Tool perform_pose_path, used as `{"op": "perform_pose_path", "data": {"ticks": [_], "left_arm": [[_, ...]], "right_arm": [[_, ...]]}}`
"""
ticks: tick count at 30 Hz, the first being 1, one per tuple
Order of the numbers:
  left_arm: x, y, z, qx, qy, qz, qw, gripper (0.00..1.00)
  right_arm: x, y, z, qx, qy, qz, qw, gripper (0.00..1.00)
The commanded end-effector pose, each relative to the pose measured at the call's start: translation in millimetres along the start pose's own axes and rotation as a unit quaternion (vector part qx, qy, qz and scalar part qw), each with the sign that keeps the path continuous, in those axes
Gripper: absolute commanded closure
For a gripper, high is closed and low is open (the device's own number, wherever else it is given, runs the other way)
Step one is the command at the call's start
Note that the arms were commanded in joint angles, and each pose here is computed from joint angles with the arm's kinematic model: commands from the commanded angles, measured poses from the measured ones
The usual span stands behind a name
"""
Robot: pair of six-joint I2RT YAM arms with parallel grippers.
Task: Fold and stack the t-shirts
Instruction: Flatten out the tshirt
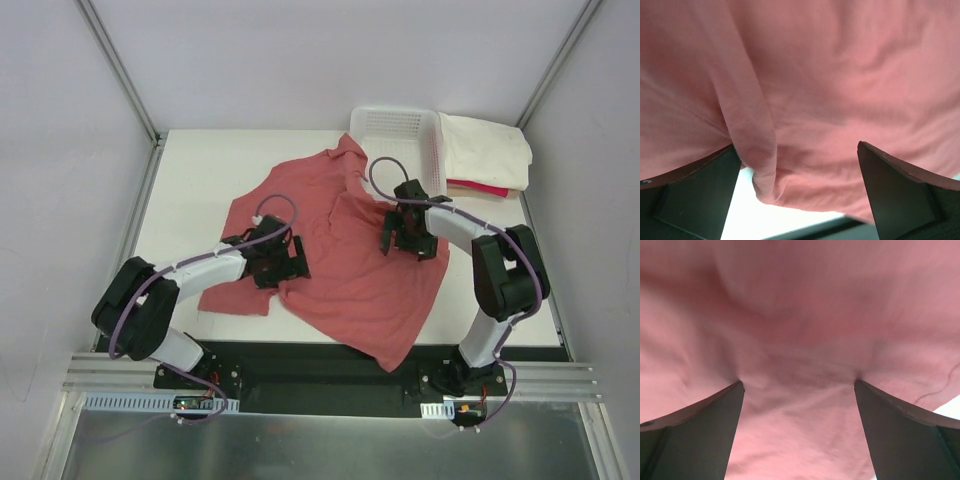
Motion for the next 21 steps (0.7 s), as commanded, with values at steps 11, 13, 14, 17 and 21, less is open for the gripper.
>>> {"op": "perform_pose_path", "data": {"ticks": [11,13,14,17,21], "left_arm": [[-52,-67,40,-0.034,0.073,0.097,0.992,0.01],[-42,-75,28,-0.082,0.078,0.090,0.989,0.01],[-40,-76,24,-0.092,0.076,0.089,0.989,0.01],[-23,-73,1,-0.112,0.042,0.071,0.990,0.01],[-7,-52,-21,-0.108,0.011,0.022,0.994,0.01]], "right_arm": [[-7,-62,42,-0.058,-0.063,-0.013,0.996,0.03],[12,-69,70,-0.053,-0.086,-0.038,0.994,0.03],[18,-66,88,-0.033,-0.101,-0.053,0.993,0.03],[42,-71,124,-0.009,-0.132,-0.085,0.988,0.03],[56,-60,158,0.031,-0.140,-0.098,0.985,0.03]]}}
Point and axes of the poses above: each gripper's point midway between its finger pads, its own y axis out along the fingers, its own x axis along the line the jaws close on, z = x × y, the point moved 6 cm from there along -y, back along the fingers, and after that the axes turned 10 degrees about -y, right-handed, at the moved point
